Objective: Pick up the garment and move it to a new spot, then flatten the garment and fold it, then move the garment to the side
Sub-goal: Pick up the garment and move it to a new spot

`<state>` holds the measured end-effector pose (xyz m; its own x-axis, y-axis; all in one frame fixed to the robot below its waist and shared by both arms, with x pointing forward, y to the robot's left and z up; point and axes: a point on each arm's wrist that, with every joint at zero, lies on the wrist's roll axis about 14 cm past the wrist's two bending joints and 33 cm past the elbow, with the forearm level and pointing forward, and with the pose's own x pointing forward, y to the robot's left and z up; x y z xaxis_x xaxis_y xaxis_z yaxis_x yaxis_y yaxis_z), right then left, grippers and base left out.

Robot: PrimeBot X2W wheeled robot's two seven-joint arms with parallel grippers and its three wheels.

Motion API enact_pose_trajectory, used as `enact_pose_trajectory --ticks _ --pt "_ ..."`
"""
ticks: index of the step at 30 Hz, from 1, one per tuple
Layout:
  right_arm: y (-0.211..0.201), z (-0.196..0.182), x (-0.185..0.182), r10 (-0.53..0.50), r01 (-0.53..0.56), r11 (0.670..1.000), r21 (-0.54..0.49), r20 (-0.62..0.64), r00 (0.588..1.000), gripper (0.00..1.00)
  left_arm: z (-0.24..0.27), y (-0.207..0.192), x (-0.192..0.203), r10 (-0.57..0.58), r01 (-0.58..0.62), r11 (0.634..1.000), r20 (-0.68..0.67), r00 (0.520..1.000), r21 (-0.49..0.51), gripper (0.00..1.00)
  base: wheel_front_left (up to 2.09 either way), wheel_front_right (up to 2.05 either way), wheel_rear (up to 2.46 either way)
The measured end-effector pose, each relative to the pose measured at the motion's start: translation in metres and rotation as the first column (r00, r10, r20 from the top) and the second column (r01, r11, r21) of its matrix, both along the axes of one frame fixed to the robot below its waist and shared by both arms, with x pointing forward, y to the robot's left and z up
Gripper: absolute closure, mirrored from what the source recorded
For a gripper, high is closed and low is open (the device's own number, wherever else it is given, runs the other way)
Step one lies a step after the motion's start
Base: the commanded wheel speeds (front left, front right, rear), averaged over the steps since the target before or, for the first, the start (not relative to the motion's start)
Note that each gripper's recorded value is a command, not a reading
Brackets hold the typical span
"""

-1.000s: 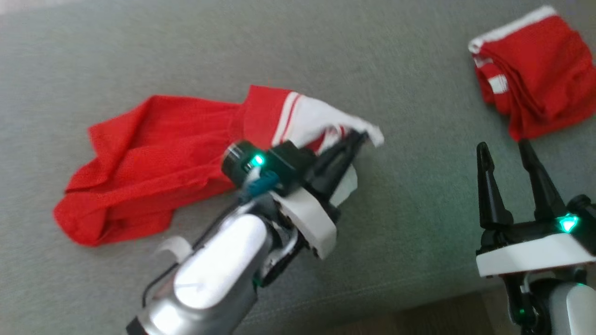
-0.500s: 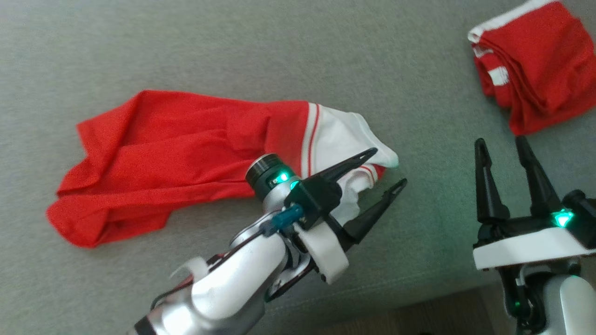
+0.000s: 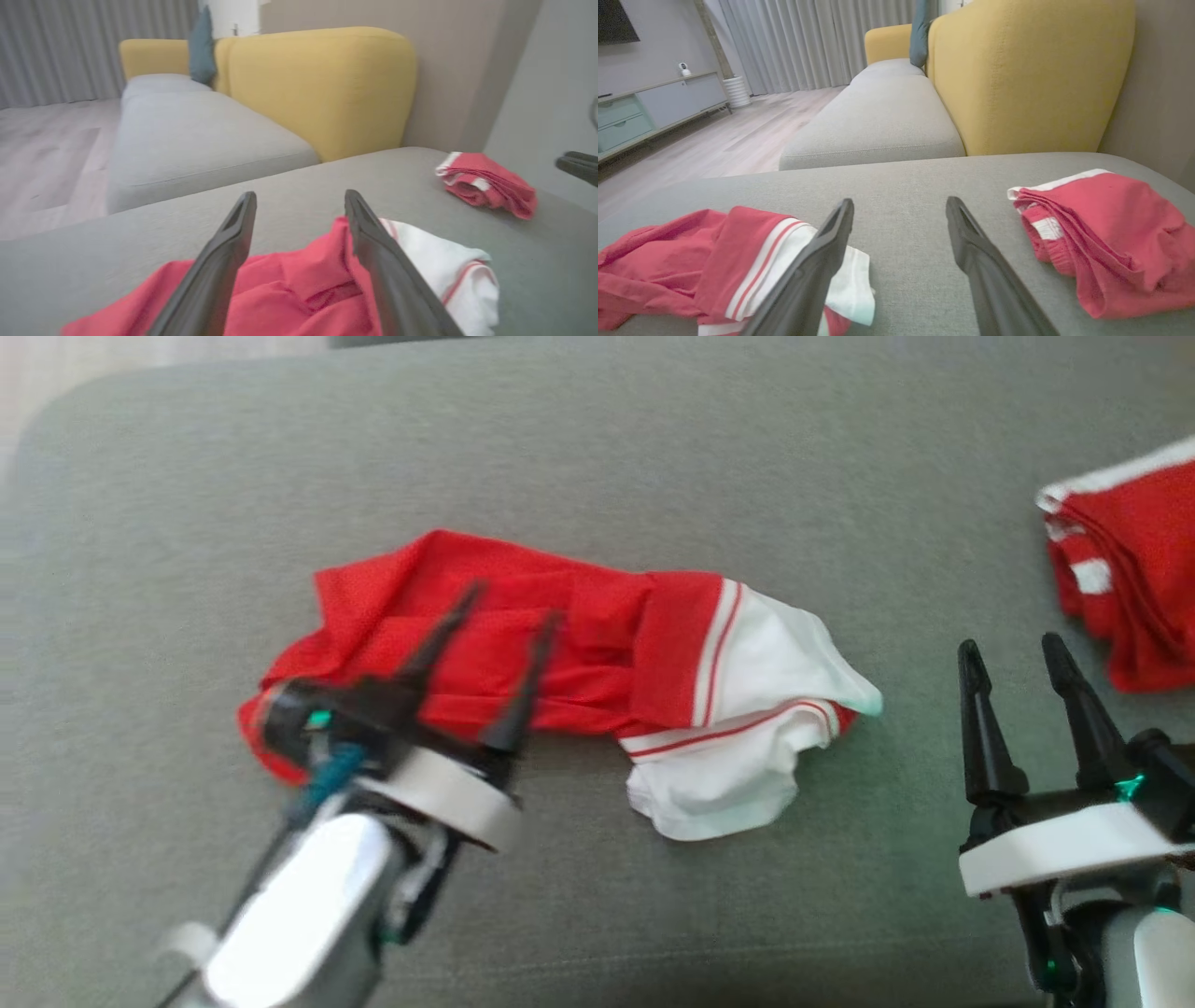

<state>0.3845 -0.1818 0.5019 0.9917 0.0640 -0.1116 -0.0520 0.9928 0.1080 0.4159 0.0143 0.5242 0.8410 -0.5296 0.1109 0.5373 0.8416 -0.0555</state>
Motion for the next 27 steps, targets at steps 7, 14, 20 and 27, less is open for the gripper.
enact_pose_trajectory --ticks 7,14,20,27 --pt "0.019 0.007 0.006 0.061 -0.061 0.998 -0.008 0.009 0.998 0.00 0.002 0.087 0.008 0.269 -0.270 0.963 -0.023 0.963 -0.005 0.00 0.00 0.00 0.00" --pt "0.031 0.008 -0.006 0.097 -0.097 0.995 -0.014 -0.001 0.995 0.00 -0.012 0.158 -0.021 0.446 -0.447 0.895 -0.078 0.892 0.002 0.00 0.00 0.00 0.00" --pt "0.030 0.004 -0.020 0.098 -0.099 0.995 -0.015 -0.022 0.995 0.00 -0.019 0.161 -0.041 0.445 -0.446 0.895 -0.093 0.891 0.013 0.00 0.00 0.00 0.00" --pt "0.027 0.004 -0.036 0.088 -0.089 0.996 -0.017 -0.031 0.996 0.00 -0.021 0.156 -0.055 0.430 -0.431 0.902 -0.093 0.898 0.018 0.00 0.00 0.00 0.00"
